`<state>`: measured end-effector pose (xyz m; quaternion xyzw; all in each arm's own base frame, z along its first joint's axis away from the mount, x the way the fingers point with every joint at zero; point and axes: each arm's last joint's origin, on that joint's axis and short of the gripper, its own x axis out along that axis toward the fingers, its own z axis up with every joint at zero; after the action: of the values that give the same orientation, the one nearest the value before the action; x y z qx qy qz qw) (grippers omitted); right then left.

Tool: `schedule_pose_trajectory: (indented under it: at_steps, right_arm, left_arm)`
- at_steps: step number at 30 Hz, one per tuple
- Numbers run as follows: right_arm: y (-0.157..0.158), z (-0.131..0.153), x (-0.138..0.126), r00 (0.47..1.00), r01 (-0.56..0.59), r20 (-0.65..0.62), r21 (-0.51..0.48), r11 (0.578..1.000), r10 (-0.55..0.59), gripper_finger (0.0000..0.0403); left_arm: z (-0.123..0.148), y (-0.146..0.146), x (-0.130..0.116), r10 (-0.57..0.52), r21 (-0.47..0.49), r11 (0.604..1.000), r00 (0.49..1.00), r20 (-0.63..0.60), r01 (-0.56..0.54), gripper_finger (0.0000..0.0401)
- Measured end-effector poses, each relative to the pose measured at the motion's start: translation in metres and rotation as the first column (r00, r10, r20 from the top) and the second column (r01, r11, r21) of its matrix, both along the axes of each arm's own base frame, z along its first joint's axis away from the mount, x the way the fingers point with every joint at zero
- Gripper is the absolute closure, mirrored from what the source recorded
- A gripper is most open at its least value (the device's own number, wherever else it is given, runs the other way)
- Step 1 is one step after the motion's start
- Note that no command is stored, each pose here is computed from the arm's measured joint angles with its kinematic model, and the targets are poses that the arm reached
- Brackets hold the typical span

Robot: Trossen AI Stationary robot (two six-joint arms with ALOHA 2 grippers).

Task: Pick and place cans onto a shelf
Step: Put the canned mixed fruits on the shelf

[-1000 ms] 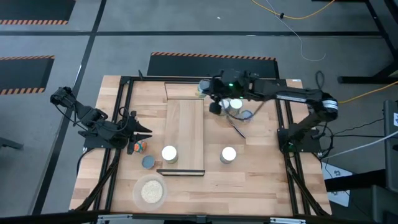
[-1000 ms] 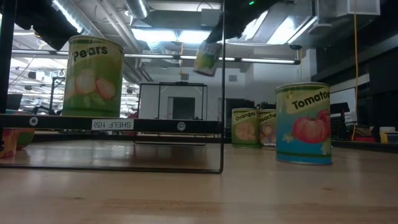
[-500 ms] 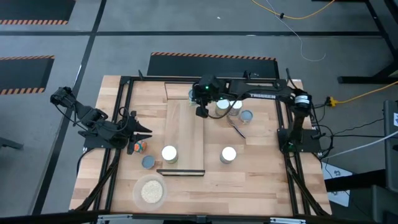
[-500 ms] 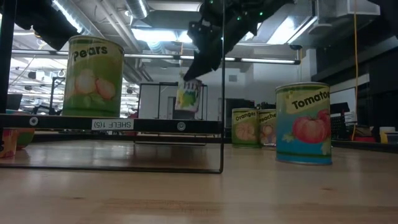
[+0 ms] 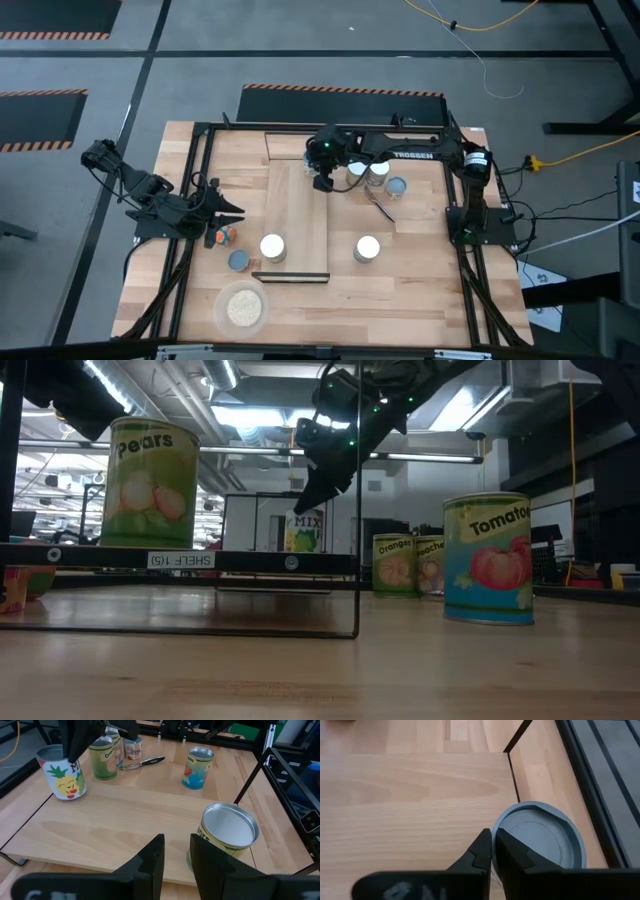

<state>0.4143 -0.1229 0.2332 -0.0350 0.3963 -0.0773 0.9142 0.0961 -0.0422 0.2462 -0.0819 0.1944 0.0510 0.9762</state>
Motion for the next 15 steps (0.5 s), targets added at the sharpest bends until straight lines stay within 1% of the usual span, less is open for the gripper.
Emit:
schedule_pose_trajectory:
  at_steps: [4,7,15]
  right_arm:
    - [-0.0002,0.0000,0.0000,1.000,0.004,0.001,0.003,1.000,-0.004,0.0377]
    - [-0.0002,-0.0002,0.0000,0.999,0.038,0.007,0.035,0.999,-0.038,0.0377]
    - [0.0001,-0.0024,-0.0010,0.999,0.037,-0.005,0.038,0.999,-0.037,0.0377]
  left_arm:
    - [0.0000,0.0000,0.0000,0.000,0.000,1.000,1.000,0.000,0.000,0.0316]
    - [0.0000,0.0000,0.0000,0.000,0.000,1.000,1.000,0.000,0.000,0.0316]
    - [0.0000,0.0001,0.0000,0.000,0.000,1.000,1.000,0.000,0.000,0.0316]
